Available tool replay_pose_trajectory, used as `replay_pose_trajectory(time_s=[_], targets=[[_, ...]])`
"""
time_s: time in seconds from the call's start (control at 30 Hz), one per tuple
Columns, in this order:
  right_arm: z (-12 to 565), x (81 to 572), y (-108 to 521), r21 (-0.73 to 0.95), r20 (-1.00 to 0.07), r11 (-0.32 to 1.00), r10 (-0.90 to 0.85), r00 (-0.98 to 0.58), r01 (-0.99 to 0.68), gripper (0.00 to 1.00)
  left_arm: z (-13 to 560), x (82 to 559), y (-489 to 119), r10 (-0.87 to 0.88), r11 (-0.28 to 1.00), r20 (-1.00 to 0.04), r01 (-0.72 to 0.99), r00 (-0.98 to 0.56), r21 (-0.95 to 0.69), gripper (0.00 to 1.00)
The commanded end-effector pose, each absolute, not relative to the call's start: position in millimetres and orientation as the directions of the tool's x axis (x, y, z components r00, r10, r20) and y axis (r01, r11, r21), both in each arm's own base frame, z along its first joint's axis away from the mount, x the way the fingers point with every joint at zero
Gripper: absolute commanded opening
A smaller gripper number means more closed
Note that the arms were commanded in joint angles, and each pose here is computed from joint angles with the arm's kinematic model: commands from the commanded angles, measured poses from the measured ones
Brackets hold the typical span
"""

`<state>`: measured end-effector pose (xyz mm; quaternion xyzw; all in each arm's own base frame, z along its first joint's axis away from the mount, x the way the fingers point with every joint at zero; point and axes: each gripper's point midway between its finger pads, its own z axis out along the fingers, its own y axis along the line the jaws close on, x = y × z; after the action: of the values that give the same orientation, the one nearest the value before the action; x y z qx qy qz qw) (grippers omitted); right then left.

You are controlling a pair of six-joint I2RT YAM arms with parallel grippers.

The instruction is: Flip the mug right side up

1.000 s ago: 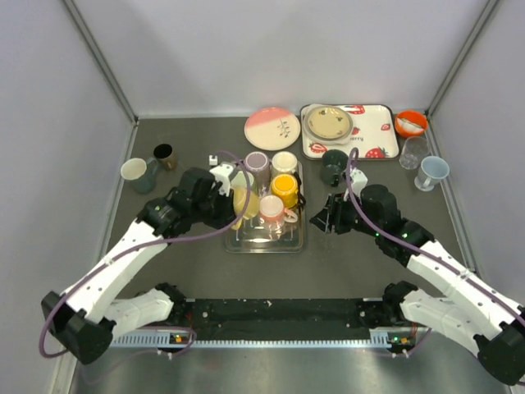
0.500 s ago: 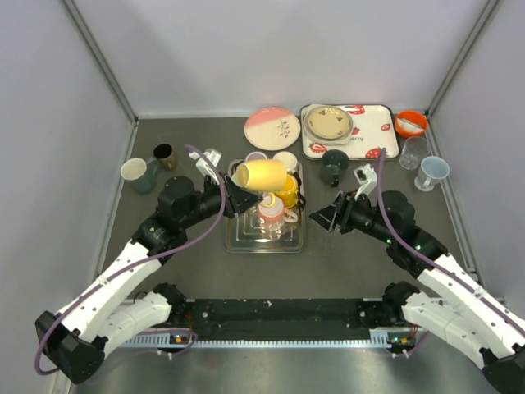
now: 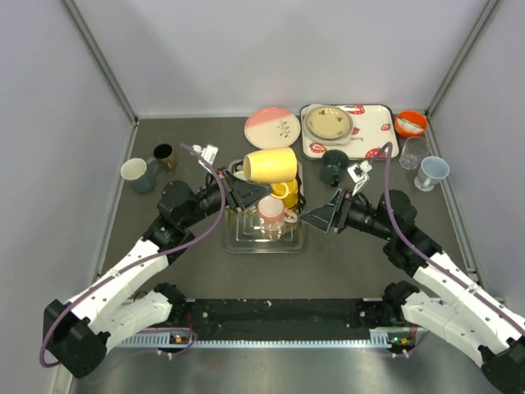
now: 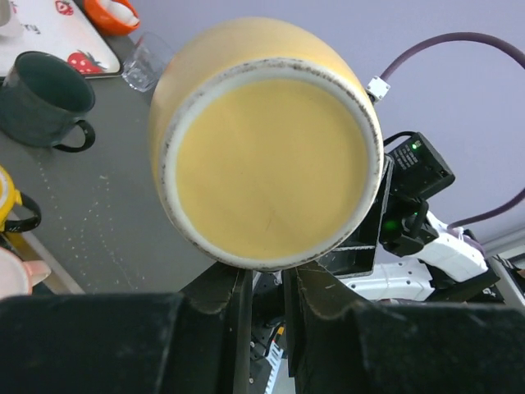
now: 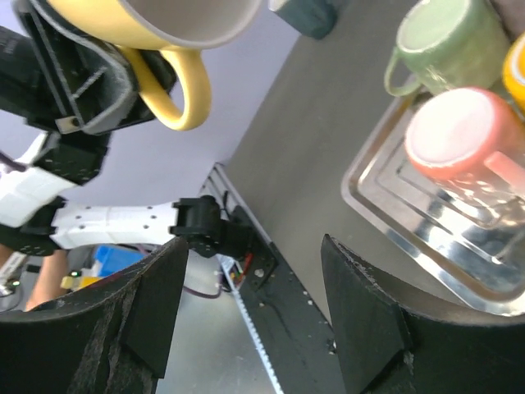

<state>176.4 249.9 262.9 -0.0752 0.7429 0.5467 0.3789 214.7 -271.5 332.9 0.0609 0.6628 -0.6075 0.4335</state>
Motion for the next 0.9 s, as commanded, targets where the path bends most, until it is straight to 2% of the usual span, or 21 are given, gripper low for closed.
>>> replay_pose_trajectory(time_s=[0.0, 0.07, 0.13, 0.2, 0.37, 0.47, 0.67, 0.87], targets=[[310.5, 170.0, 254.5, 0.765, -0.641, 0.223, 0.365, -0.675, -0.605, 0.68, 395.4, 199.7, -269.1, -0.524, 0.114, -0.686, 0.757, -0.505, -0.644, 0.0], [311.6, 169.3, 254.3, 0.77, -0.632, 0.199, 0.367, -0.683, -0.606, 0.7, 394.4, 200.4, -270.2, -0.519, 0.119, -0.693, 0.76, -0.501, -0.638, 0.0], [320.0, 168.8, 254.4, 0.76, -0.638, 0.169, 0.377, -0.672, -0.627, 0.8, 392.6, 201.6, -270.5, -0.516, 0.123, -0.696, 0.76, -0.499, -0.638, 0.0], [323.4, 170.3, 256.6, 0.761, -0.636, 0.156, 0.375, -0.674, -0.63, 0.87, 389.6, 203.0, -272.5, -0.511, 0.12, -0.695, 0.758, -0.506, -0.641, 0.0], [327.8, 171.1, 265.0, 0.763, -0.629, 0.107, 0.352, -0.693, -0.638, 0.89, 381.6, 202.4, -278.9, -0.486, 0.092, -0.684, 0.747, -0.544, -0.659, 0.0], [330.8, 177.6, 269.3, 0.759, -0.633, 0.102, 0.351, -0.69, -0.643, 0.84, 380.3, 199.7, -283.3, -0.466, 0.06, -0.679, 0.745, -0.568, -0.664, 0.0], [343.7, 184.8, 279.1, 0.748, -0.636, 0.054, 0.346, -0.69, -0.662, 0.66, 376.8, 194.5, -290.5, -0.418, 0.018, -0.678, 0.741, -0.605, -0.671, 0.0], [350.7, 190.5, 285.2, 0.761, -0.608, 0.005, 0.352, -0.711, -0.648, 0.57, 369.2, 187.6, -293.9, -0.388, -0.005, -0.682, 0.742, -0.62, -0.671, 0.0]])
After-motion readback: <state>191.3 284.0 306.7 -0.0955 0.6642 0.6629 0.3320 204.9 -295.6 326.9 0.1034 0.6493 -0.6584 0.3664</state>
